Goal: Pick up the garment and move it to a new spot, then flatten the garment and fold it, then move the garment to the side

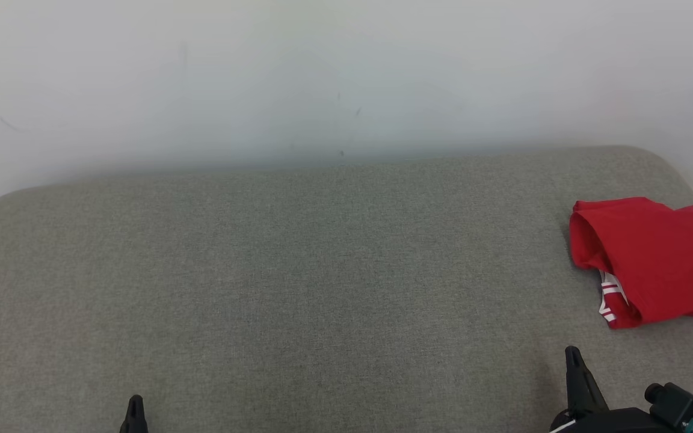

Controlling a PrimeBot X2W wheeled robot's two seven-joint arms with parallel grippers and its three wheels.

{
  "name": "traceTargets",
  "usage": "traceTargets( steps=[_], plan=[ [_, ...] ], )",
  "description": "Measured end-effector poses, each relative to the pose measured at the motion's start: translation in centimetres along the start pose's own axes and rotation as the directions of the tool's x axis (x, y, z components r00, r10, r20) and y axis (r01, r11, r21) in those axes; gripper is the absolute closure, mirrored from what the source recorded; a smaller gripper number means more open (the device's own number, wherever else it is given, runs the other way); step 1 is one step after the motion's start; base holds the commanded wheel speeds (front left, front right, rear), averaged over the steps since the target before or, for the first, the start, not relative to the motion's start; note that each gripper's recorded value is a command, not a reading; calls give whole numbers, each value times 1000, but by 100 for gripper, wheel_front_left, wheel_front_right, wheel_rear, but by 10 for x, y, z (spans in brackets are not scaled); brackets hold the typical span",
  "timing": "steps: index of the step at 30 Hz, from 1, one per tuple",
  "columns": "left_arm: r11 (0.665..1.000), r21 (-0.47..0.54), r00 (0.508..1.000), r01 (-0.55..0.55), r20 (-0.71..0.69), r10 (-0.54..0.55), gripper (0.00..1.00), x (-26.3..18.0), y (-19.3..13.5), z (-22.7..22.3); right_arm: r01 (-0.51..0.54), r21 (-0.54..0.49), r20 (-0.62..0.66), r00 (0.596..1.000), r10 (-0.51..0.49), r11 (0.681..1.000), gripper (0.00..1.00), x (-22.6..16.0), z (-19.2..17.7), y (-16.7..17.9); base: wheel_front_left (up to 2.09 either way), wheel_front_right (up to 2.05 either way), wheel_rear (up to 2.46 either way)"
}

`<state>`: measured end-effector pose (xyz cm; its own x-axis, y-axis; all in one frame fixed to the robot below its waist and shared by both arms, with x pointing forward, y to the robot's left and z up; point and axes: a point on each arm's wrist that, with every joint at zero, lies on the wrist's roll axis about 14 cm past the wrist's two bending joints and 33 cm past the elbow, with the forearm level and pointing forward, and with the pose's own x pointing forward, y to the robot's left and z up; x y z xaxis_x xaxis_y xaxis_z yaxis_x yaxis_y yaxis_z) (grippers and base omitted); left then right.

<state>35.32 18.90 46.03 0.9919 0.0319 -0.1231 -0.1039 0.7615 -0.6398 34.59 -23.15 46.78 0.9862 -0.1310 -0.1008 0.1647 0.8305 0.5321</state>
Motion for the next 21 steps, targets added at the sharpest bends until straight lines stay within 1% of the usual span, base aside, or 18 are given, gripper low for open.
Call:
traceTargets(
  steps=[3,10,21],
  plan=[
    [1000,-23,1000,0,1,0,100,1,0,1,-1,33,-1,1000,1,999,100,1,1,1,0,0,0],
    [993,-120,1000,-2,1,2,100,5,-2,4,-4,137,-3,1000,5,991,100,5,2,4,0,0,0],
    [969,-249,1000,2,2,-1,100,9,-4,9,-17,285,-2,1000,18,958,100,10,5,11,0,0,0]
  ],
)
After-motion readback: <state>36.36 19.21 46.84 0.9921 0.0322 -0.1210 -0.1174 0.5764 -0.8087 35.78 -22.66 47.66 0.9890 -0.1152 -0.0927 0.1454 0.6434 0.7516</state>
